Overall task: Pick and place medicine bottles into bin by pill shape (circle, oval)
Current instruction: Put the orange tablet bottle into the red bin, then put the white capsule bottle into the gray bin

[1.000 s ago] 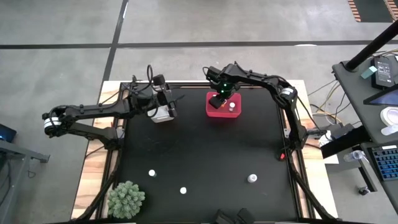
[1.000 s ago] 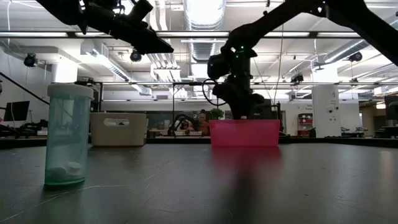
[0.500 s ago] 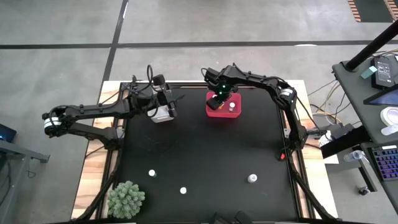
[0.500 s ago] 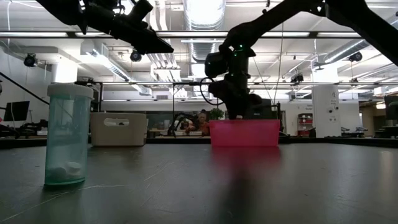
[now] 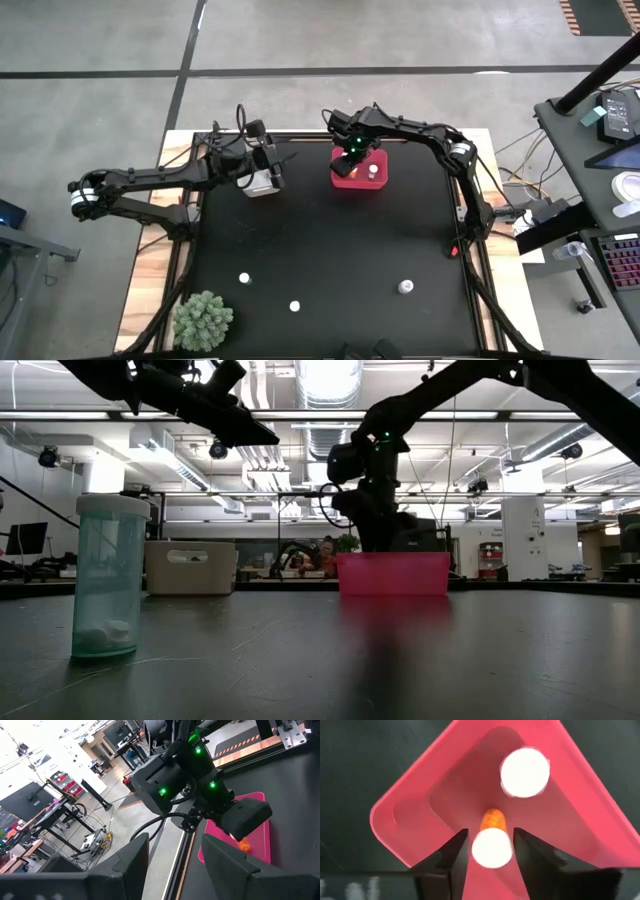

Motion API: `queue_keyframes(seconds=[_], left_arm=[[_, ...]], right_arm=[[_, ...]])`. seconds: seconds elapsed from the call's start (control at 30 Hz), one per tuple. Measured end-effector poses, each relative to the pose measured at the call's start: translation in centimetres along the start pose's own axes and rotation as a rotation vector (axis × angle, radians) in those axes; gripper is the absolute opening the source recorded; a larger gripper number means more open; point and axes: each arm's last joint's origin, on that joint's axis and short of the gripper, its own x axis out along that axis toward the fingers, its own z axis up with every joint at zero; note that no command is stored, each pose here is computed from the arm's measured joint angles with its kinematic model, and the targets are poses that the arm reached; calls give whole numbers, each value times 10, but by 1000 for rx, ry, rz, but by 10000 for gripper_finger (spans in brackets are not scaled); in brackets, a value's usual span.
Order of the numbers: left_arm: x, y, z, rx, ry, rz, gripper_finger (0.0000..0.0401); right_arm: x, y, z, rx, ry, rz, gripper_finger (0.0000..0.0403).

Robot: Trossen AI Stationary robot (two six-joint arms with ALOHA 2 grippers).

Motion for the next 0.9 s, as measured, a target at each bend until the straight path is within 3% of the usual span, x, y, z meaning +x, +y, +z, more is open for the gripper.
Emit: queue_keyframes(seconds=[0.4, 0.63, 0.9], left_arm=[[0, 0, 0, 0, 0, 0, 167], [0, 0, 0, 0, 0, 0, 167], [0, 0, 0, -1, -1, 0, 167]], right_arm=[[-5, -4, 1, -2, -21, 1, 191], [-44, 0, -8, -42, -107, -9, 191], [-90, 26, -45, -159, -277, -8, 191]])
